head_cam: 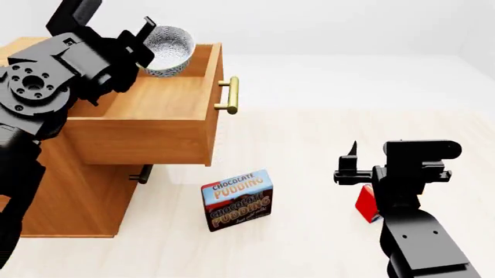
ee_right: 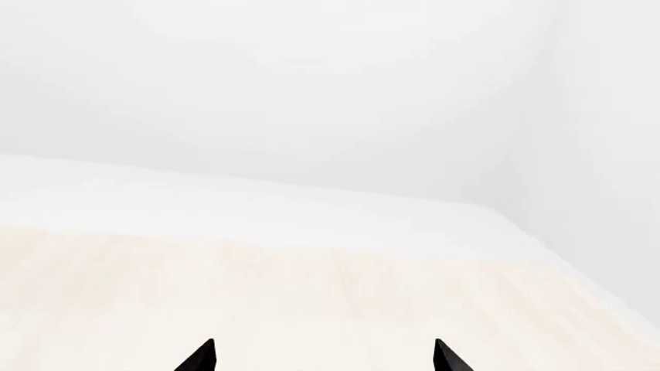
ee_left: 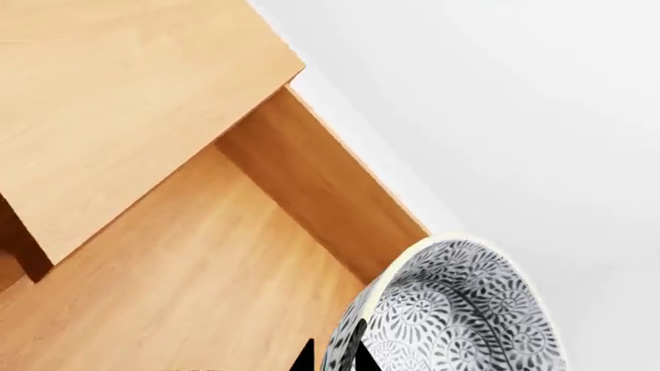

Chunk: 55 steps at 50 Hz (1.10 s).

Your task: Put the bowl in the top drawer of the cabinet.

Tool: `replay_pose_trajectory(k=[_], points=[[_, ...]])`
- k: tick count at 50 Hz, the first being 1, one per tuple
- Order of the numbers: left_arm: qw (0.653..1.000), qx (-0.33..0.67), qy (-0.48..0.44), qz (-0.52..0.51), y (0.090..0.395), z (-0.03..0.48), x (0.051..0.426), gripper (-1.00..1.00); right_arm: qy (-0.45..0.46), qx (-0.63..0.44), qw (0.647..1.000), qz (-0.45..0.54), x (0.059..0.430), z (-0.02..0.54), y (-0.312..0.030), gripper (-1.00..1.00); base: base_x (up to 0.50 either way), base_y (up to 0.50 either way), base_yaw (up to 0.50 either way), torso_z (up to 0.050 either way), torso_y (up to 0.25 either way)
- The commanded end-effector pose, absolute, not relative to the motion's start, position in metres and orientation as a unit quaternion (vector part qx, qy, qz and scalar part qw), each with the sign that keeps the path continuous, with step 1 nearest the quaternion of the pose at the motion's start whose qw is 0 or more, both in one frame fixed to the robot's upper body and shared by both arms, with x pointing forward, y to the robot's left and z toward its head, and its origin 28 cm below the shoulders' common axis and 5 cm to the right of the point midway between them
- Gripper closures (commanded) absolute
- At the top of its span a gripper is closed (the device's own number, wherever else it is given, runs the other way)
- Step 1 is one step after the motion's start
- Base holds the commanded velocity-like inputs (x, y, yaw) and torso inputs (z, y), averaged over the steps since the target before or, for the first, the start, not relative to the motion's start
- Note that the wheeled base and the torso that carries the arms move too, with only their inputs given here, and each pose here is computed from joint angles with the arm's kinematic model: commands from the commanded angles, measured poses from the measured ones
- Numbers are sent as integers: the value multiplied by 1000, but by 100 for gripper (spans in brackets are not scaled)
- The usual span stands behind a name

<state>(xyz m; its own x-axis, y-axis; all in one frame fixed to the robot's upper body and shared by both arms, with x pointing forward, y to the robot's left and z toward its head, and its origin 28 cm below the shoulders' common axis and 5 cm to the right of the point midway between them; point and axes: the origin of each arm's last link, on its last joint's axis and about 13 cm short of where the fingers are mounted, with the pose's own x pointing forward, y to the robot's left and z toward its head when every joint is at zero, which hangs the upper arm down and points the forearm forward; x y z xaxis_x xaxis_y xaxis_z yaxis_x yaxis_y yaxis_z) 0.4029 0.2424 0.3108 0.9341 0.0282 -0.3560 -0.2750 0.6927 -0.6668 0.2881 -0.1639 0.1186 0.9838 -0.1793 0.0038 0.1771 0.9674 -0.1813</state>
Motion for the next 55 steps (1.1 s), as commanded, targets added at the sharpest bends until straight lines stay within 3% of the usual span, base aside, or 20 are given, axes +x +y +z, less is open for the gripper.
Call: replay_pose_trajectory(k=[1, 15, 55], points=[[878, -439, 160, 101, 247, 314, 409, 100, 13, -96, 990, -104, 284, 116, -170, -100, 0, 0, 0, 0, 0], [870, -451, 174, 91, 238, 304, 414, 100, 10, -90, 989, -117, 278, 117, -174, -100, 0, 0, 0, 0, 1], [879, -400, 183, 186, 236, 280, 428, 100, 30, -96, 989, -110, 271, 107, -179, -100, 0, 0, 0, 0, 0]])
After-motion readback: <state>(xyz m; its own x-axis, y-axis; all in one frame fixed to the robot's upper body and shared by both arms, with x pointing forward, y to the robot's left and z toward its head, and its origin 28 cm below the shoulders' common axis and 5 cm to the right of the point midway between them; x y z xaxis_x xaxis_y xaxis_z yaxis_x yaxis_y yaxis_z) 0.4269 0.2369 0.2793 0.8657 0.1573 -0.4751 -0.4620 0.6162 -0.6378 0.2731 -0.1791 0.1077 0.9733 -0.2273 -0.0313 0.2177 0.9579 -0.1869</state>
